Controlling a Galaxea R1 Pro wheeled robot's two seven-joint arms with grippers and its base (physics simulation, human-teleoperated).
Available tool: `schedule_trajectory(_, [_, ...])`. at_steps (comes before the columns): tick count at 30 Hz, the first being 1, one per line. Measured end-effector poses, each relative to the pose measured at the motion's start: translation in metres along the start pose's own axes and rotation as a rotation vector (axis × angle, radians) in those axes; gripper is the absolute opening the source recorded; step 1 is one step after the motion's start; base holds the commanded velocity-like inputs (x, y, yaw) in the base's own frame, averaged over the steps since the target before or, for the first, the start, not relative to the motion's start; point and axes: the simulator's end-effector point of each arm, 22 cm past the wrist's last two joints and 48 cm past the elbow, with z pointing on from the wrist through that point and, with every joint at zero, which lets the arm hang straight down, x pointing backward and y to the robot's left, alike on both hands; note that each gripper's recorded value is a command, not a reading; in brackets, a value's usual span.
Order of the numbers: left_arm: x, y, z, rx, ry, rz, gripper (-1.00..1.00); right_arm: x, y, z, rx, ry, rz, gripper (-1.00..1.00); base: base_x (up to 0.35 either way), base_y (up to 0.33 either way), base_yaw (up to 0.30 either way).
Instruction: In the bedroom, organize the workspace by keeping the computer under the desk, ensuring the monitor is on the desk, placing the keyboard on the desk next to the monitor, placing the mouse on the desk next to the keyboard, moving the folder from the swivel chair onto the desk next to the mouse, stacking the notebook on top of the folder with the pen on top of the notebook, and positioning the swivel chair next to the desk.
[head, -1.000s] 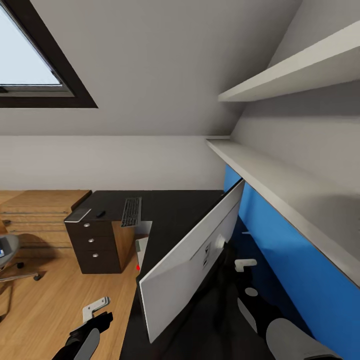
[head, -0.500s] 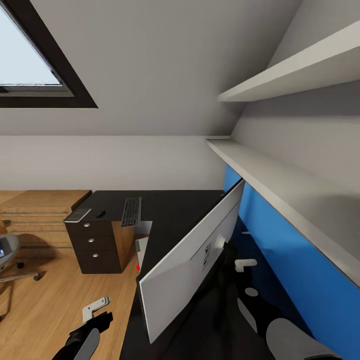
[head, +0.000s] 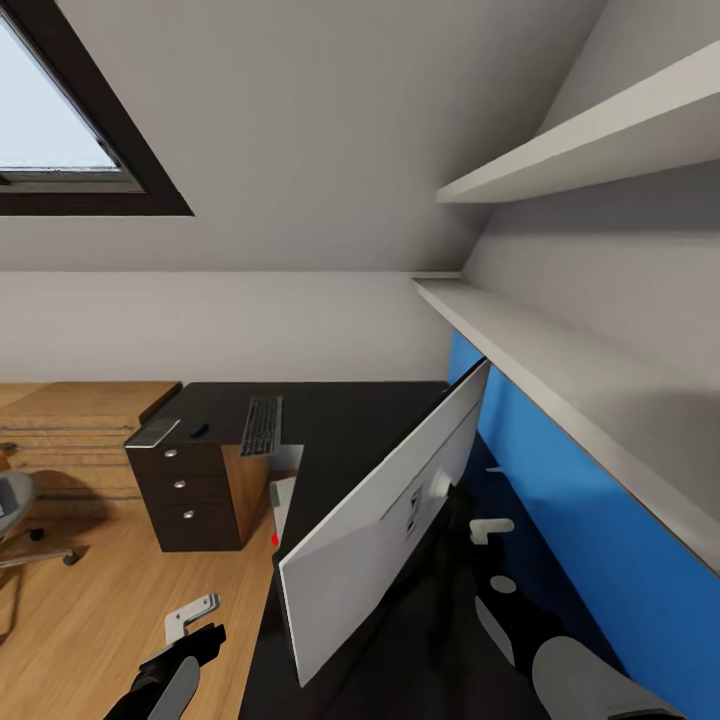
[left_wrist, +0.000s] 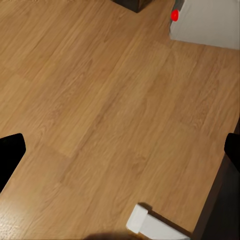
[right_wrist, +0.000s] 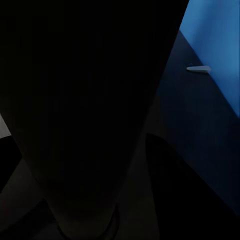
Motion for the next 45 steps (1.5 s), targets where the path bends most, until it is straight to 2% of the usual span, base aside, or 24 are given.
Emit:
schedule_trajectory(15, [0.0, -0.0004, 0.0003, 0.001, 0.0, 0.0, 1.0, -0.0005, 0.0, 0.0004, 0.0, -0.001, 0.0, -1.0, 0.06, -0.055, 0.0])
schedule_trajectory(45, [0.0, -0.0001, 0.0003, 0.0, 0.0, 0.0, 1.0, 0.0017, -0.0024, 0.0003, 0.01, 0.007, 0.002, -1.0, -0.004, -0.052, 0.0])
